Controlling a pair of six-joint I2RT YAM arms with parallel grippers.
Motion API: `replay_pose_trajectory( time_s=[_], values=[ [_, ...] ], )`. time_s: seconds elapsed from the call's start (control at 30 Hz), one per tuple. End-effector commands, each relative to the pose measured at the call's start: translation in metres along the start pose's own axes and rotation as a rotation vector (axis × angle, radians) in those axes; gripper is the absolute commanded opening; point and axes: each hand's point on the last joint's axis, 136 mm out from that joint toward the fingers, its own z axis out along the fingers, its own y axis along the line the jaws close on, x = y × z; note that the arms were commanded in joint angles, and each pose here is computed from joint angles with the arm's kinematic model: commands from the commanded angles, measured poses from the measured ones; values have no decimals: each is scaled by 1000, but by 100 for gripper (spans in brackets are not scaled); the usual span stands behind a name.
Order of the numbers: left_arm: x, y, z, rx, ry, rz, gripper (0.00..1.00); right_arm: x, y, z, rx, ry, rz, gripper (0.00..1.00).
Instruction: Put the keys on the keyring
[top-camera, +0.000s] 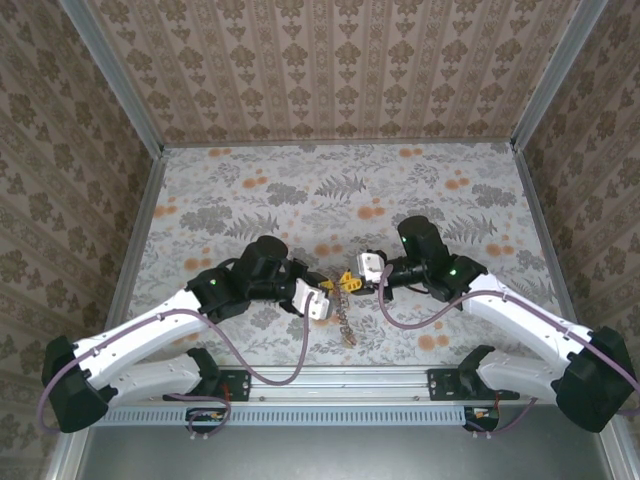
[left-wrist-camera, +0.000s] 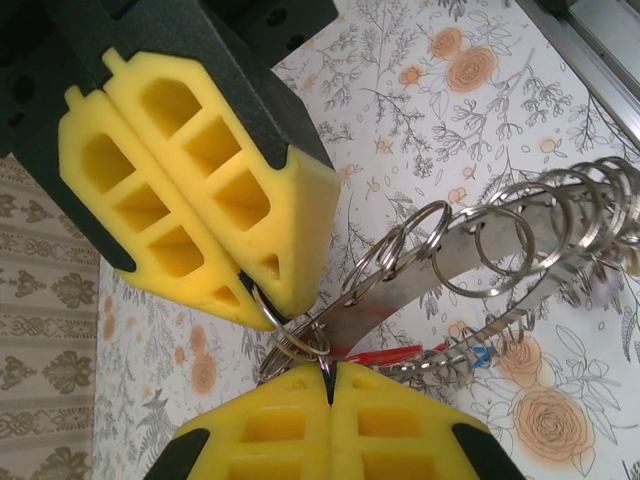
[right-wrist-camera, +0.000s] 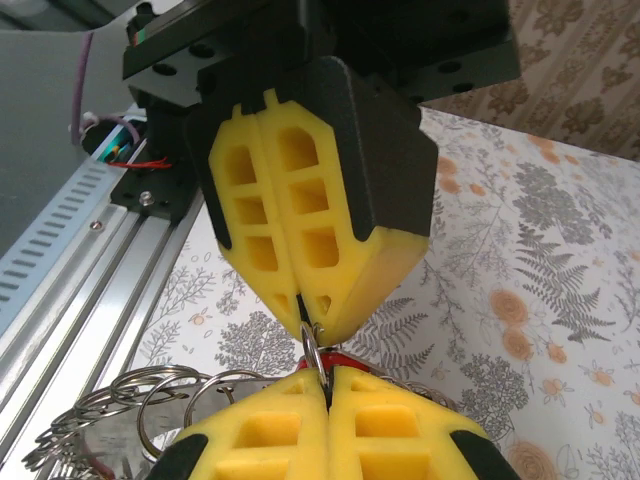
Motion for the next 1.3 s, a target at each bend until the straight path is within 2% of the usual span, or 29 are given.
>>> replay_pose_trajectory(
  time_s=[0.0,0.13,0.2,0.3,0.43,0.63,0.8,1.0,1.27],
  values=[
    [-4,-12,7,39,-52,-84,0,-32,-23,-12,119,-110,-81,0],
    [0,1,8,-12,-69,-192,1,-38,-33,-17,183,-150,-59,0],
    [2,8,8,-29,-74,-263,13,-41,-37,-20,207,-172,-44,0],
    [-1,15,6,-37,-107,-315,25,-41,-41,-22,239,-189,-28,0],
    [-10,24,0,-58,-162,-357,34,-39,-46,-23,277,-197,-18,0],
    [-11,46,-12,-140,-221,-449,37,-38,-48,-23,295,-207,-11,0],
    [0,56,-20,-192,-235,-544,37,-39,-52,-25,325,-227,0,0],
    [-5,62,-25,-192,-291,-604,37,-38,-62,-29,397,-265,35,0],
    [-7,71,-22,-173,-311,-660,40,-38,-62,-26,382,-279,38,0]
  ],
)
